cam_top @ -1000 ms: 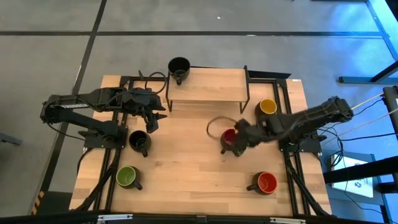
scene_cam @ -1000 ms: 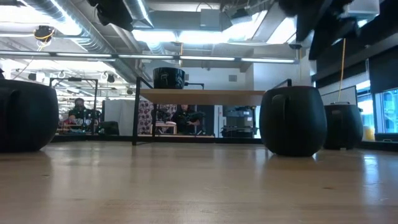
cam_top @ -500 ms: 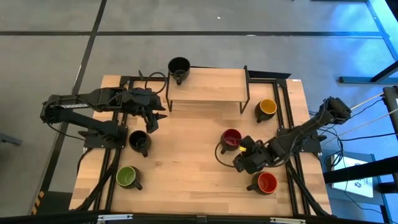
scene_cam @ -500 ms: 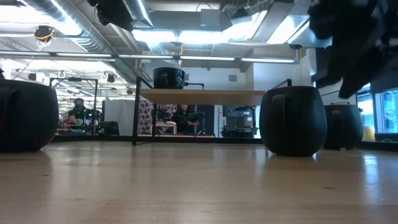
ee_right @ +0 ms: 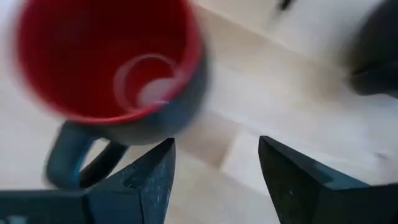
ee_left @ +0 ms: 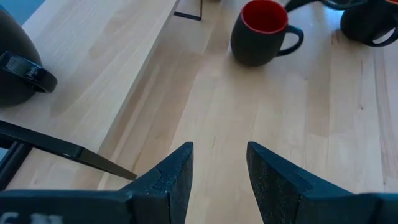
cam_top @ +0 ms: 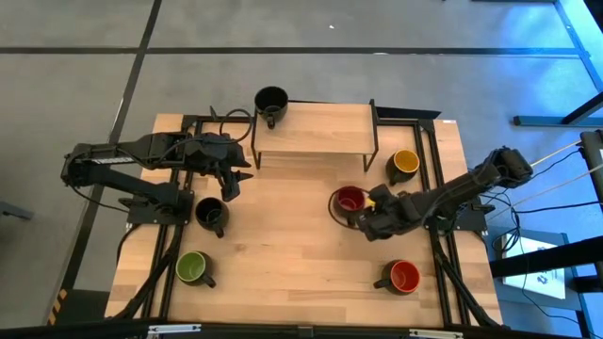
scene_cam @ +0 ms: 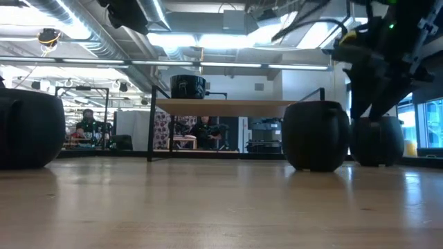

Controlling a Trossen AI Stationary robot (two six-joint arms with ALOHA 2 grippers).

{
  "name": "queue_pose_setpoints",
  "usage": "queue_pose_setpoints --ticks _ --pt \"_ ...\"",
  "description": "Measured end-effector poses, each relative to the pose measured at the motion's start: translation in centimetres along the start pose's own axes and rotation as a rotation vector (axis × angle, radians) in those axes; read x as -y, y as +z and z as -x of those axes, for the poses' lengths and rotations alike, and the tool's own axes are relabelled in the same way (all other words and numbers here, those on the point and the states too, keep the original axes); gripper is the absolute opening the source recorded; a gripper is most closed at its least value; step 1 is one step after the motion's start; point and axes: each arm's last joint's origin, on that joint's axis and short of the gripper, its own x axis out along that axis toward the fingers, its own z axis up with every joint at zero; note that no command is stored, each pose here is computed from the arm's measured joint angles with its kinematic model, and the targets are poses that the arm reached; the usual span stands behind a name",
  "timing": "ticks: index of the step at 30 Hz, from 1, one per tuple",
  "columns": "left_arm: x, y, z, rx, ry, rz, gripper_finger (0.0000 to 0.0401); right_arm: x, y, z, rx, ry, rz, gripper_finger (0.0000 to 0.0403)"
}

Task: Place coffee mugs
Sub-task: Put the red mug on the shelf

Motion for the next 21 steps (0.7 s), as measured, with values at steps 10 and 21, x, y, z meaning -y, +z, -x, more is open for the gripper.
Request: queue_pose_setpoints --ticks 10,21 --pt "0.0 -0.2 0.0 -0.016 0.003 -0.002 0.0144 -2.3 -1.1 3.6 0.000 0.323 -0.045 0.0216" --pt "0.0 -0.2 0.0 -0.022 -0.014 -0.002 0.0144 -5.0 -4.2 -0.3 0.100 0.215 -0.037 0.0216"
